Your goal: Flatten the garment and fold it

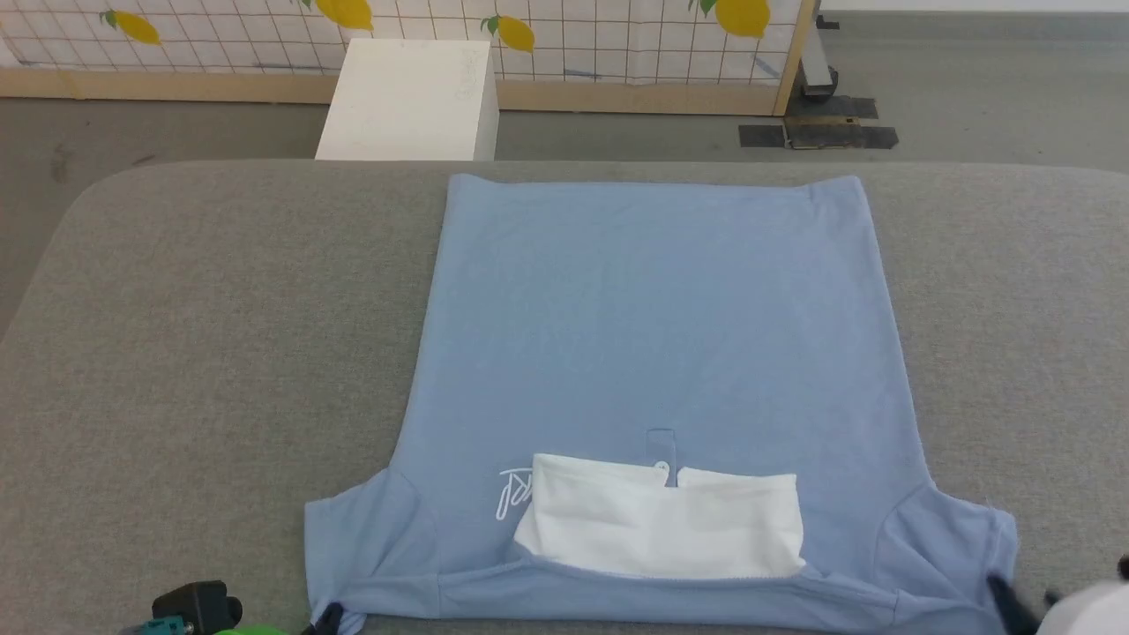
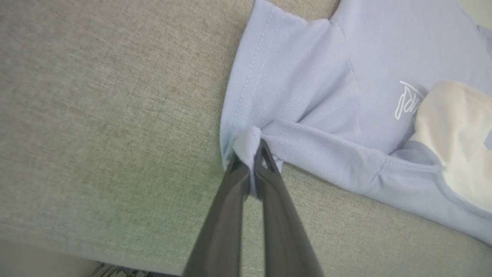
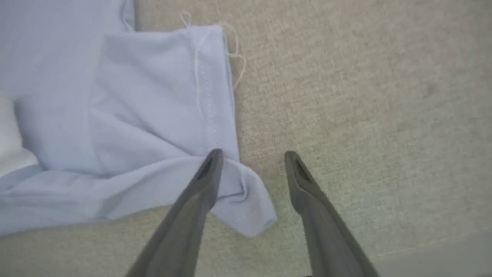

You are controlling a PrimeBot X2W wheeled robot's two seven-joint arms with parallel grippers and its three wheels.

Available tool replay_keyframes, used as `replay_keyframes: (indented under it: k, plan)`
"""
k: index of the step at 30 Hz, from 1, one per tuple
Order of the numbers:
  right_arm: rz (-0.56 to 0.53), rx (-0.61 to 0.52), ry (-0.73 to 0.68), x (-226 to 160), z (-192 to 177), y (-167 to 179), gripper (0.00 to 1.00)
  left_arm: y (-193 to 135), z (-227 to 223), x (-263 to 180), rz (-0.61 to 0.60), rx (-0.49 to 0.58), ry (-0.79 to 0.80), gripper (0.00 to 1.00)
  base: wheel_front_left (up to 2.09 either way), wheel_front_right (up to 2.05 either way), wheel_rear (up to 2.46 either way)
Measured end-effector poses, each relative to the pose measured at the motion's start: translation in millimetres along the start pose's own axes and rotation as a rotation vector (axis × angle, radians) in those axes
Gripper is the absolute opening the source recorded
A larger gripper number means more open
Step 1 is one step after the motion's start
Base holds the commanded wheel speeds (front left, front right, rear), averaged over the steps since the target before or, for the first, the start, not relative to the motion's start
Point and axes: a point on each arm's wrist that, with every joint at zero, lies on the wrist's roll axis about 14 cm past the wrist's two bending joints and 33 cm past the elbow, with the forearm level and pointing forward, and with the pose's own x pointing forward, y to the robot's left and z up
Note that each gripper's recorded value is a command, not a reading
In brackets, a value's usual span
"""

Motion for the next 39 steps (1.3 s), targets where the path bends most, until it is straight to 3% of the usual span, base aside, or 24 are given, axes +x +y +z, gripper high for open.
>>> replay_keyframes:
  k: [4, 8, 12, 16, 27, 33, 39]
  plan:
    - [0.059, -0.031, -0.297, -5.5, 73.8, 26.8, 1.0, -2.5, 4.2, -0.6, -0.007, 0.024, -0.014, 0.0, 0.0, 0.0, 0.0]
    - [0.095, -0.07, -0.506, -9.2, 129.9, 51.6, 1.0, -7.9, 7.0, 0.3, -0.018, 0.036, -0.021, 0.0, 0.0, 0.0, 0.0]
    - [0.133, -0.102, -0.653, -4.4, 179.2, 78.6, 1.0, -14.4, 15.4, 4.0, -0.033, 0.033, -0.043, 0.0, 0.0, 0.0, 0.0]
    - [0.155, -0.129, -0.697, 17.5, 221.6, 97.5, 1.0, -20.7, 24.6, 10.5, -0.05, 0.029, -0.061, 0.0, 0.0, 0.0, 0.0]
    - [0.122, -0.235, -0.515, 113.4, 293.1, 135.8, 1.0, -29.6, 31.7, 41.2, -0.057, 0.0, -0.063, 0.0, 0.0, 0.0, 0.0]
    - [0.069, -0.261, -0.307, 176.8, 283.1, 142.9, 1.0, -26.5, 28.6, 62.4, -0.044, -0.022, -0.059, 0.0, 0.0, 0.0, 0.0]
    - [-0.005, -0.268, -0.073, 233.3, 244.5, 137.2, 1.0, -18.5, 24.4, 78.4, -0.029, -0.038, -0.055, 0.0, 0.0, 0.0, 0.0]
